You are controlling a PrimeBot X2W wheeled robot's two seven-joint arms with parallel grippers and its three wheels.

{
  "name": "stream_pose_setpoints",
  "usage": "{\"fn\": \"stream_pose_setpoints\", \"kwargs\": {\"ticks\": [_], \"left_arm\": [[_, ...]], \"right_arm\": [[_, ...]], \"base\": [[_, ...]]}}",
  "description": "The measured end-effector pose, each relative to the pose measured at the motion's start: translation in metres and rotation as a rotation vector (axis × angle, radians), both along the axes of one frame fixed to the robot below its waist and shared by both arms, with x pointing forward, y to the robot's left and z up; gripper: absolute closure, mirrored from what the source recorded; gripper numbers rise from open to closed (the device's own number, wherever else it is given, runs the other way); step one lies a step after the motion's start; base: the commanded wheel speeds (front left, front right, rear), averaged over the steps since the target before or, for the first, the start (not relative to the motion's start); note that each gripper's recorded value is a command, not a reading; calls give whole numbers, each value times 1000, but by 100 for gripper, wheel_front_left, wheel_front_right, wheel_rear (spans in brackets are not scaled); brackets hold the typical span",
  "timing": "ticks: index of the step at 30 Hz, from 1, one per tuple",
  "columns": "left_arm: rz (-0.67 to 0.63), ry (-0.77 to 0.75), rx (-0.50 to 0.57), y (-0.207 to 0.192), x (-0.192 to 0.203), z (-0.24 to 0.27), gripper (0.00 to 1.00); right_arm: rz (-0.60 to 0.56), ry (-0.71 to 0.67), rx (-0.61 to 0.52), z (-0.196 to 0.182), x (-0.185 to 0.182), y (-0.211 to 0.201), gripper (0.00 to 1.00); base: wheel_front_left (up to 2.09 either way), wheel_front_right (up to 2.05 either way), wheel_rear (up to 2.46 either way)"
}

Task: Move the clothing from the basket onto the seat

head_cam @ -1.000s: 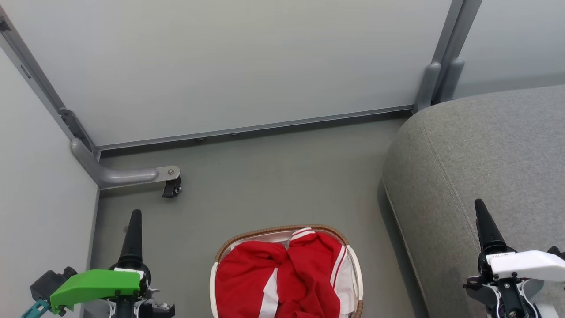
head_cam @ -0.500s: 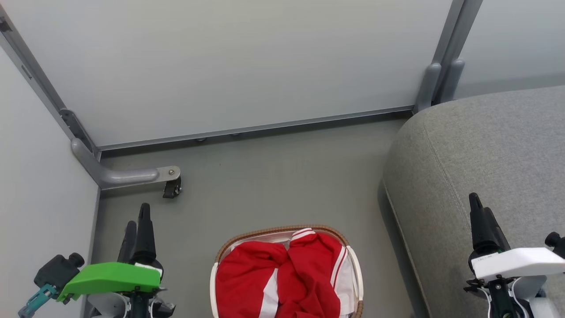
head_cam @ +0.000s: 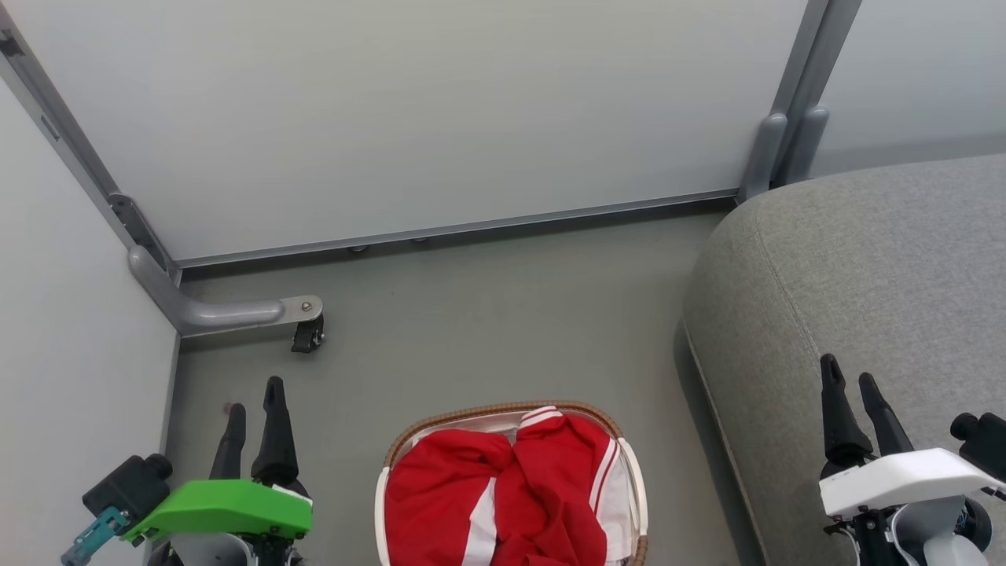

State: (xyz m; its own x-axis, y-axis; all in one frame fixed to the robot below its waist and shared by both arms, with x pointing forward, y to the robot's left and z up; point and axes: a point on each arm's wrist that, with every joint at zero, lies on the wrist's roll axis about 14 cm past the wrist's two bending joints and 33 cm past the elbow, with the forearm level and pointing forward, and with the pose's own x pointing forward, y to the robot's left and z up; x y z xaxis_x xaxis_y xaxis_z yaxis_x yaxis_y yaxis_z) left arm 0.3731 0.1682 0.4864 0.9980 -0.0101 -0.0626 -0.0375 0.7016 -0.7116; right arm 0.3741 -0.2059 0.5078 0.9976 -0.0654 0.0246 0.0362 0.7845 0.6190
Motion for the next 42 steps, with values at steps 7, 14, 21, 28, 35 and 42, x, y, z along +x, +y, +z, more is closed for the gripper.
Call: {"fn": "stream_pose_setpoints", "kwargs": {"ticks": [7, 14, 21, 28, 35, 42], "left_arm": [[-17, 13, 81, -5, -3, -7, 0], [-30, 19, 146, -9, -5, -12, 0], [-43, 22, 199, -12, -6, -16, 0], [-49, 25, 248, -14, -8, -20, 0], [-62, 36, 298, -16, -10, -26, 0], [-72, 30, 345, -19, -11, -28, 0]], "right_arm": [[17, 22, -89, -8, -2, 6, 0], [25, 17, -179, -7, -1, 8, 0], [37, 9, -262, -6, -1, 11, 0], [52, 5, -339, -7, -1, 15, 0], [65, 3, -419, -8, 0, 18, 0], [81, -6, -485, -7, 0, 22, 0]], "base": [[0, 0, 0], [0, 0, 0], [0, 0, 0], [0, 0, 0], [0, 0, 0], [0, 0, 0]]}}
